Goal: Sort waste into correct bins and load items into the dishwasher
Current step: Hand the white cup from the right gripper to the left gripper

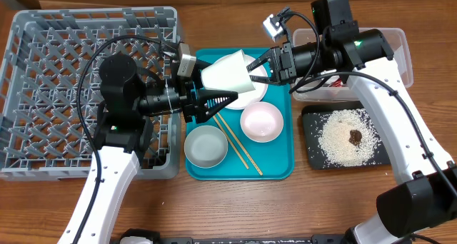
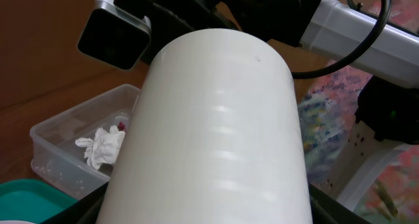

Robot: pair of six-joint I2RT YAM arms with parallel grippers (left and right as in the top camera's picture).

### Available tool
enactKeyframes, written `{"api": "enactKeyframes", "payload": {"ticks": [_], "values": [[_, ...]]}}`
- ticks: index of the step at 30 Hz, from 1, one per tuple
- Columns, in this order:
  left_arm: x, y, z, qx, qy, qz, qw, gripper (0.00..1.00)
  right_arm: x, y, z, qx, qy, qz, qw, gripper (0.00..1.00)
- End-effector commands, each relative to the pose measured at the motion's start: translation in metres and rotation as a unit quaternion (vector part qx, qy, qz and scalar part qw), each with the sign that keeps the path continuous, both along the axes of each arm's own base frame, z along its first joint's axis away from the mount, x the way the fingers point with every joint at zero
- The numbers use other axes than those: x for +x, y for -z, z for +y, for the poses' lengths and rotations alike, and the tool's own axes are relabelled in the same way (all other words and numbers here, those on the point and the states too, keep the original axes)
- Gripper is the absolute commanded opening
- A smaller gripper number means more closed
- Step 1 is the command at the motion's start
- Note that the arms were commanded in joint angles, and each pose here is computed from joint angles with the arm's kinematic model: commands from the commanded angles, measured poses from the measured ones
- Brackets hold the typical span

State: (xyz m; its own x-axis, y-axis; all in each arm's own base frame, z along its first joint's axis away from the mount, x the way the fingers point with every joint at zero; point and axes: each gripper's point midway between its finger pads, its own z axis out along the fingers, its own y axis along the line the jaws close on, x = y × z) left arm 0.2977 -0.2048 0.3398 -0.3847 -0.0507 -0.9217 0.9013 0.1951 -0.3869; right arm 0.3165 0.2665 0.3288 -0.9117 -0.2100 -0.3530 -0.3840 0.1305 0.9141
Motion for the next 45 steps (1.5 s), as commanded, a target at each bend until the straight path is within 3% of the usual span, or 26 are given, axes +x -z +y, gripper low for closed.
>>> {"api": "enactKeyframes", "payload": {"ticks": [1, 6, 10, 25, 29, 30, 32, 38, 40, 41, 45], "values": [[0.002, -0.005, -0.001, -0.001, -0.002, -0.007, 1.0, 0.7, -0.001, -0.005, 0.001, 0.006, -0.004, -0.008, 1.0, 0.04], [0.005, -0.005, 0.0, 0.0, -0.011, -0.009, 1.0, 0.78, -0.002, -0.004, 0.0, 0.005, -0.004, -0.005, 1.0, 0.04], [0.011, -0.005, 0.005, 0.0, -0.027, -0.01, 1.0, 0.79, -0.003, -0.004, 0.0, 0.004, -0.004, -0.001, 1.0, 0.04], [0.016, -0.005, 0.015, 0.0, -0.038, -0.009, 0.999, 0.77, -0.002, -0.003, 0.0, 0.001, -0.001, -0.001, 1.0, 0.04], [0.015, -0.005, 0.015, 0.0, -0.036, -0.008, 0.999, 0.68, -0.002, -0.003, 0.0, 0.001, -0.001, 0.0, 1.0, 0.04], [0.015, -0.005, 0.015, 0.0, -0.036, -0.008, 0.999, 0.64, -0.002, -0.003, 0.0, 0.0, -0.001, -0.001, 1.0, 0.05], [0.015, -0.005, 0.015, 0.0, -0.036, -0.009, 0.999, 0.58, -0.002, -0.003, 0.0, 0.0, -0.001, 0.0, 1.0, 0.17], [0.017, -0.004, 0.016, 0.002, -0.042, -0.009, 0.999, 0.5, -0.002, -0.003, 0.0, 0.0, -0.001, -0.001, 1.0, 0.17], [0.017, -0.004, 0.016, 0.004, -0.042, -0.018, 0.999, 0.49, 0.0, 0.0, 0.0, -0.008, 0.005, -0.002, 1.0, 0.21], [0.02, -0.001, 0.017, 0.008, -0.053, -0.017, 0.998, 0.48, 0.004, 0.007, -0.002, -0.028, 0.018, -0.003, 0.999, 0.3], [0.038, 0.014, 0.025, 0.032, -0.11, -0.002, 0.993, 0.45, 0.026, 0.051, -0.021, -0.16, 0.108, 0.025, 0.981, 0.38]]}}
